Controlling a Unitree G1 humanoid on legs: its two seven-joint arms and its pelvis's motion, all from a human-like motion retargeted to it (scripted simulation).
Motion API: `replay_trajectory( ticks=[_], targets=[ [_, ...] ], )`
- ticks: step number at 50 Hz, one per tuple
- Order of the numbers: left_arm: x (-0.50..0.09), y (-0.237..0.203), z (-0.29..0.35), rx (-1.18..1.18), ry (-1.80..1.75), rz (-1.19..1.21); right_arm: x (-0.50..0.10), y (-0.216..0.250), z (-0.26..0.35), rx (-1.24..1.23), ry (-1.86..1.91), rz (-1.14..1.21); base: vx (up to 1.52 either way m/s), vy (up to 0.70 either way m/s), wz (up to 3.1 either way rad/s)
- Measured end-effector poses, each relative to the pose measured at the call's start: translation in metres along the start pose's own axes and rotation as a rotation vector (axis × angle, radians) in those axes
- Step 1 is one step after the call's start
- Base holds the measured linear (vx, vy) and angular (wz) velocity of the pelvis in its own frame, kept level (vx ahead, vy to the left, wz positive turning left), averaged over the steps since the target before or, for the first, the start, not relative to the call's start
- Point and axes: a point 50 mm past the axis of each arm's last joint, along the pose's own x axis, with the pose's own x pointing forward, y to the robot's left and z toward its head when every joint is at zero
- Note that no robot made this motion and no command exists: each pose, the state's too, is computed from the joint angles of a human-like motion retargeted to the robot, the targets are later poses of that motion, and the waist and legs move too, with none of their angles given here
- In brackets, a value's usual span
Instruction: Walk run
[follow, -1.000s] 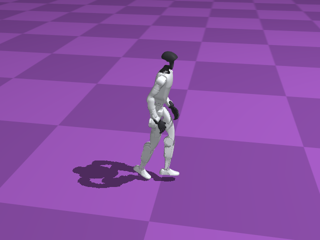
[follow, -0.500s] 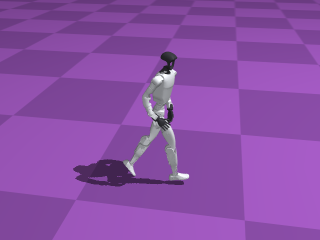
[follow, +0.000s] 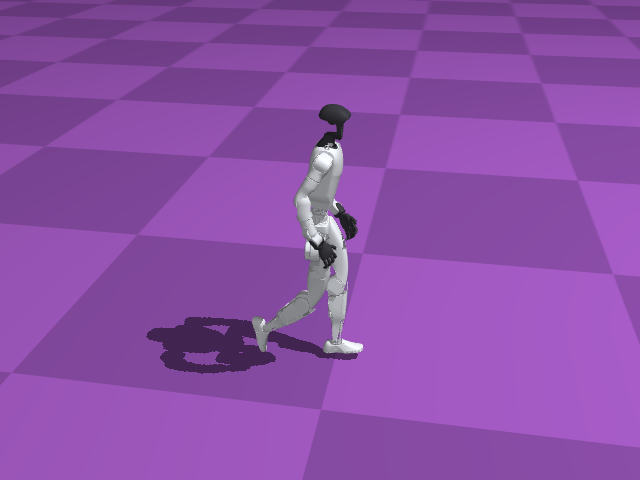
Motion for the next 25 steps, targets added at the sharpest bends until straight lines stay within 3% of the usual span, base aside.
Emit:
replay_trajectory(
  ticks=[6, 15, 21, 25],
  targets=[
    [-0.007, -0.010, -0.033, -0.080, 0.211, -0.044, 0.011, 0.018, 0.019, 0.030, -0.052, 0.084, 1.74, -0.31, -0.12],
    [-0.018, -0.042, -0.068, -0.113, 0.442, -0.229, 0.001, -0.017, 0.030, 0.109, -0.168, -0.276, 1.45, -0.32, 0.46],
    [-0.014, -0.030, -0.059, -0.036, 0.390, -0.139, 0.004, -0.017, 0.029, 0.036, -0.137, -0.122, 1.49, -0.43, -0.16],
    [0.001, -0.036, -0.051, 0.051, 0.417, -0.259, 0.000, -0.013, 0.014, 0.037, -0.056, -0.099, 1.42, -0.45, -0.14]
  ],
)
